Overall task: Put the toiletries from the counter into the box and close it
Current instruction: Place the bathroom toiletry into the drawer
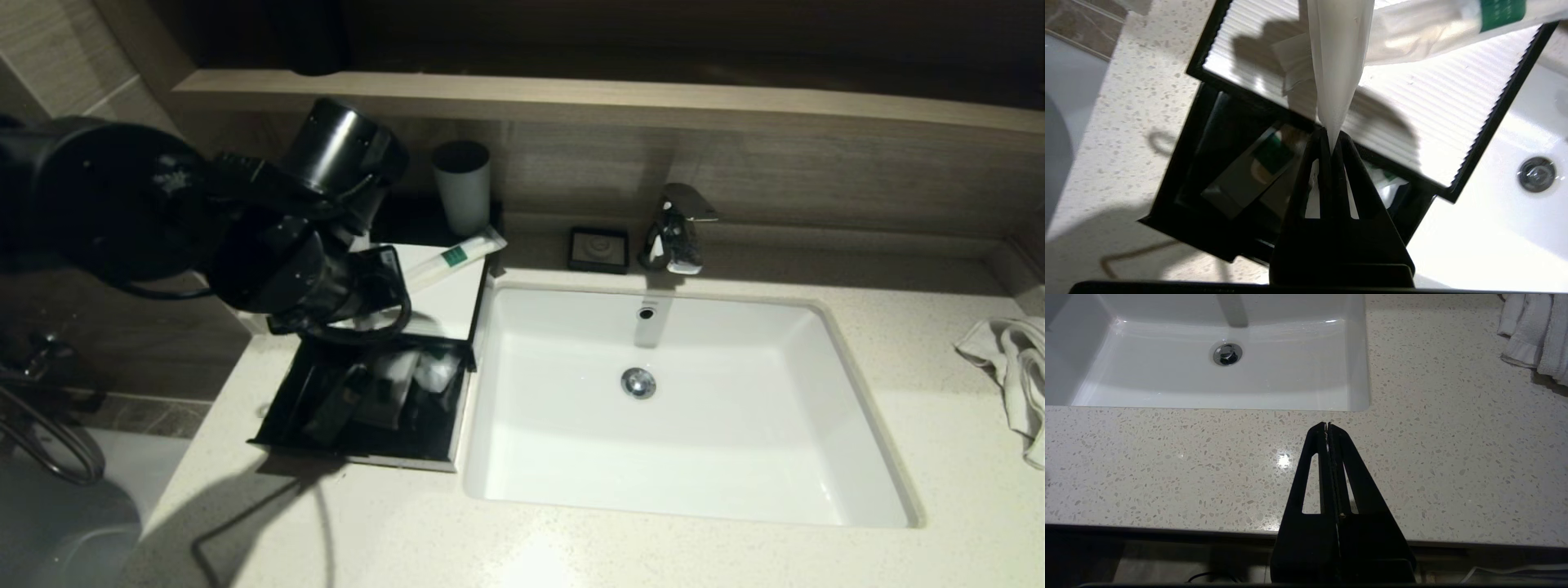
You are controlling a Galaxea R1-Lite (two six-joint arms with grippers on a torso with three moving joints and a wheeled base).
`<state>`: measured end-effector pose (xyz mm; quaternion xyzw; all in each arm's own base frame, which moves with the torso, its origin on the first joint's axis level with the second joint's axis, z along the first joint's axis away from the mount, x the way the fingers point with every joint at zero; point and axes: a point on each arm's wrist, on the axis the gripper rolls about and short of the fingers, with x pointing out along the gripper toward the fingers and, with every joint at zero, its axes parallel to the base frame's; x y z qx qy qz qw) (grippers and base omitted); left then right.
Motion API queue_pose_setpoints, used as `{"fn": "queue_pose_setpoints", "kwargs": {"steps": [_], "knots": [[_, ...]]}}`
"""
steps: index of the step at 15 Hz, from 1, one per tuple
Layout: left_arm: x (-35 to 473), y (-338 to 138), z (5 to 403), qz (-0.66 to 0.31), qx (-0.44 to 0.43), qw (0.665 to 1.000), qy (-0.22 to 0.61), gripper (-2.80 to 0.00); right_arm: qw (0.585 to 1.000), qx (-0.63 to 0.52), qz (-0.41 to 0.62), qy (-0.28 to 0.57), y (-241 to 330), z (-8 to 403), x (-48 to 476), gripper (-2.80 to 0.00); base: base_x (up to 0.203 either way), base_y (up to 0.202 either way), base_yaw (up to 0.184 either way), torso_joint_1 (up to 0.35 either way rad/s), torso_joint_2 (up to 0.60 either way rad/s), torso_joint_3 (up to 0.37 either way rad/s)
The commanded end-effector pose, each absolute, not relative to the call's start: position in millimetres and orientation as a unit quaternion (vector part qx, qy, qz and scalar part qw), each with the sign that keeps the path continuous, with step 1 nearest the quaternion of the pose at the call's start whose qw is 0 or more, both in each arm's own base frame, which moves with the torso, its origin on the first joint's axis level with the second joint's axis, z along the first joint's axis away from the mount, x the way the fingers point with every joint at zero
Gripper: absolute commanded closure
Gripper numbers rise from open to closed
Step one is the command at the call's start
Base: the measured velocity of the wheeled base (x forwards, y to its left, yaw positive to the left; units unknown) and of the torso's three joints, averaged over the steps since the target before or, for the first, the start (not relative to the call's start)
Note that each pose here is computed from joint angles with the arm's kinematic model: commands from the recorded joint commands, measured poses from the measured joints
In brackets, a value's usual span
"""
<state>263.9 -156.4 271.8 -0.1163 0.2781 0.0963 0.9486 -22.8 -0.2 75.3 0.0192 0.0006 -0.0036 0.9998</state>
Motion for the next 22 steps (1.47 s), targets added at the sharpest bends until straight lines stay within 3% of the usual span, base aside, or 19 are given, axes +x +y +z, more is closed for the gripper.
{"fn": "queue_pose_setpoints", "kwargs": {"steps": [1,13,22], "knots": [[244,-141,278,0.093,-0.102,0.952,0.274,0.0,1.0,0.019,-0.004,0.001,0,75,-23,0.0,0.0,0.0,0.0,0.0,0.0,0.0],[152,-84,260,0.004,0.042,0.951,0.305,0.0,1.0,0.019,-0.004,0.001,0,76,-23,0.0,0.0,0.0,0.0,0.0,0.0,0.0],[133,-72,224,0.001,0.086,0.931,0.354,0.0,1.0,0.019,-0.004,0.001,0,75,-23,0.0,0.0,0.0,0.0,0.0,0.0,0.0]]}}
